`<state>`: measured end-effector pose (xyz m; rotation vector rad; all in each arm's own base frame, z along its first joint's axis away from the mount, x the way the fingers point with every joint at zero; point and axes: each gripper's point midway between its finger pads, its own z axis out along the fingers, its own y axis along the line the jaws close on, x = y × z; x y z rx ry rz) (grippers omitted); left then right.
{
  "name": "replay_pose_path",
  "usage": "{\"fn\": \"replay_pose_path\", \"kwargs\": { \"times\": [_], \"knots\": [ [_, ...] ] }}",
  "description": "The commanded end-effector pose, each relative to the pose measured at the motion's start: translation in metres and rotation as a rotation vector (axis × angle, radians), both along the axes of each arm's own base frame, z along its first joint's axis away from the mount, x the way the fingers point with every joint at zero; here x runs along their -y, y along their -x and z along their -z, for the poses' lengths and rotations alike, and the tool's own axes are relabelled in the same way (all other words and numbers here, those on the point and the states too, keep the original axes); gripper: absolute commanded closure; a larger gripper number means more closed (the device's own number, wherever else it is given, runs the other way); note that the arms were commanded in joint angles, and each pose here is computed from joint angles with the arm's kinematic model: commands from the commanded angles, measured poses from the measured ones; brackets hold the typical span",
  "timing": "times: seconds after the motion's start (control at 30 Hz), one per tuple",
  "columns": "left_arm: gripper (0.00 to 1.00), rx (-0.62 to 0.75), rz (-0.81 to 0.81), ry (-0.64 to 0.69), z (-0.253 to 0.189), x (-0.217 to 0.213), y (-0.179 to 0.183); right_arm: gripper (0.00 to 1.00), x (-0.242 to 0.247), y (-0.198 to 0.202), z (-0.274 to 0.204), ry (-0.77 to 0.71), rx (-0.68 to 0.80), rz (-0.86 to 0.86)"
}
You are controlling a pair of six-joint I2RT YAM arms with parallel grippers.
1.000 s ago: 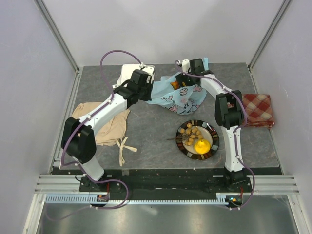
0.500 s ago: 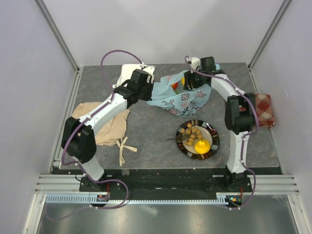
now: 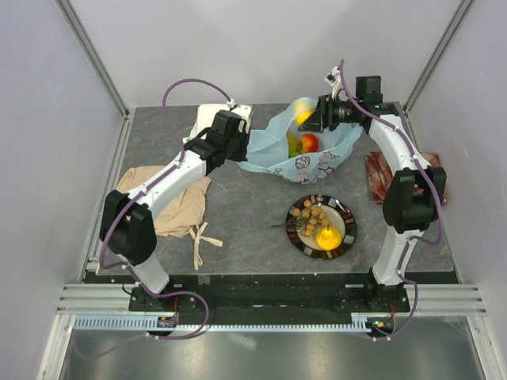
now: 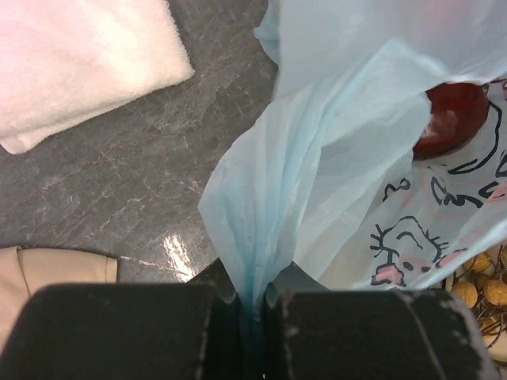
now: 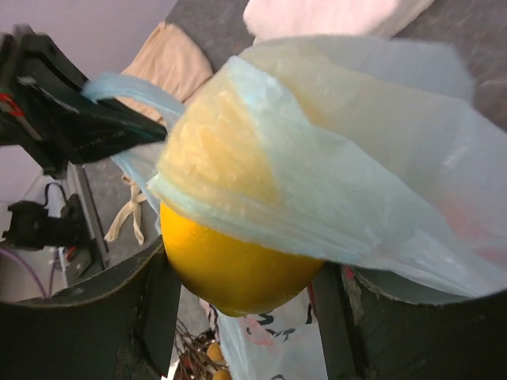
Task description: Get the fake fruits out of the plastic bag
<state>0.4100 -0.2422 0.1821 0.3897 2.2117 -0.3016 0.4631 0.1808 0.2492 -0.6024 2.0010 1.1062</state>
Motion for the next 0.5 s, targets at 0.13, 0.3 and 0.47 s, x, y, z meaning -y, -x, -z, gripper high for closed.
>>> {"fn": "replay_pose_path", "kwargs": {
  "times": [0.13,0.3,0.47],
  "knots": [
    [0.98,0.198,-0.042,0.068,-0.079,0.002,-0.024,0.60,0.025,0.022,0.075,0.201,-0.143,-0.012],
    [0.99,0.264,-0.079,0.093,-0.107,0.000,-0.034,0.60,0.042,0.052,0.081,0.338,-0.125,-0.102],
    [0.98,0.311,-0.054,0.118,-0.126,0.009,-0.042,0.57,0.027,0.106,0.048,0.229,-0.173,-0.338]
  ]
}}
